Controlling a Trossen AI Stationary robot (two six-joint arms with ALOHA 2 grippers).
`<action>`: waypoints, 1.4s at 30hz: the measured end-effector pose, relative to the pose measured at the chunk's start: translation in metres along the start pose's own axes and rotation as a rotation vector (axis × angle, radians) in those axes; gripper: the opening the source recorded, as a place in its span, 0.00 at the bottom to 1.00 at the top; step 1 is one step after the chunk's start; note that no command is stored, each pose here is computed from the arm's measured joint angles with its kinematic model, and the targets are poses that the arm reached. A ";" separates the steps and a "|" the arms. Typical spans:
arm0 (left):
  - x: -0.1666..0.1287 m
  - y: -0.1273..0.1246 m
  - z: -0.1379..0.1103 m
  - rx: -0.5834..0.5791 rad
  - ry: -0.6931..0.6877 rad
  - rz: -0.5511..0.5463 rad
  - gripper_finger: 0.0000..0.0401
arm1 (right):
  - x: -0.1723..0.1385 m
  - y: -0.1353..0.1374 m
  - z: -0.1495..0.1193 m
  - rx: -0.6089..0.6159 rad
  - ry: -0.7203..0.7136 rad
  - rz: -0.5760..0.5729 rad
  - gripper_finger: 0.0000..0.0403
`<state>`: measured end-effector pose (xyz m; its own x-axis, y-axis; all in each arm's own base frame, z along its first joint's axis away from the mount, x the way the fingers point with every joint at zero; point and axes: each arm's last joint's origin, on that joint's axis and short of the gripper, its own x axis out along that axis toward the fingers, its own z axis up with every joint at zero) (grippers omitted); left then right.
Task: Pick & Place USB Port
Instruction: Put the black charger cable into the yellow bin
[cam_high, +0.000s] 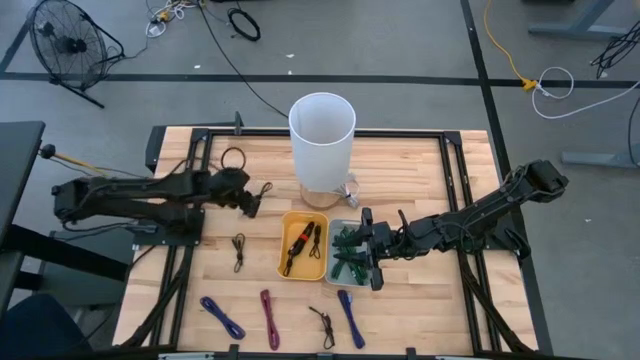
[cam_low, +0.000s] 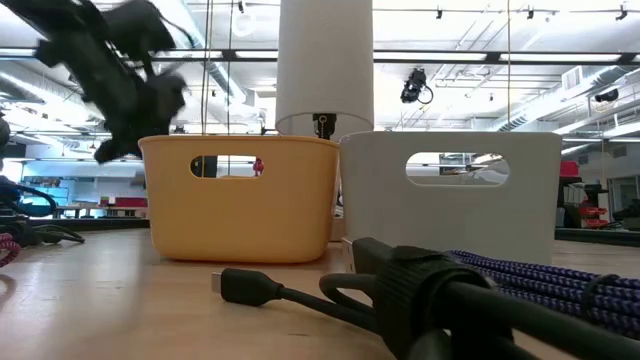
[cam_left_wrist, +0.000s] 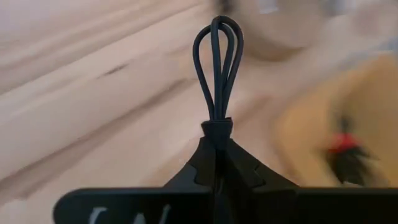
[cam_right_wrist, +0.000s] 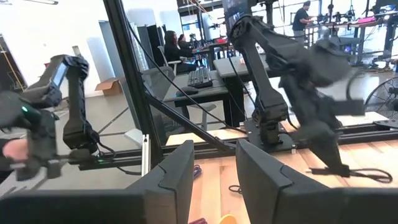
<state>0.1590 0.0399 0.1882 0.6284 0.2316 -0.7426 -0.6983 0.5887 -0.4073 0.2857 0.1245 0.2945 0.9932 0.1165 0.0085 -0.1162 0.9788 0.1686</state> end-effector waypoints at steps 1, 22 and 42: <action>-0.006 -0.005 -0.002 0.008 -0.020 -0.042 0.03 | 0.000 0.000 0.000 0.000 0.000 0.000 0.29; -0.029 -0.130 -0.088 0.185 -0.345 -0.657 0.03 | 0.000 0.000 0.000 0.001 -0.001 0.000 0.29; 0.030 -0.132 -0.084 0.144 -0.382 -0.540 0.03 | 0.000 0.000 0.001 0.003 -0.007 0.001 0.29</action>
<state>0.2413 -0.0956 0.1747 0.9718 0.1184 -0.2037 -0.2165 0.7897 -0.5740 0.2857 0.1244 0.2953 0.9931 0.1160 0.0157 -0.1170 0.9782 0.1716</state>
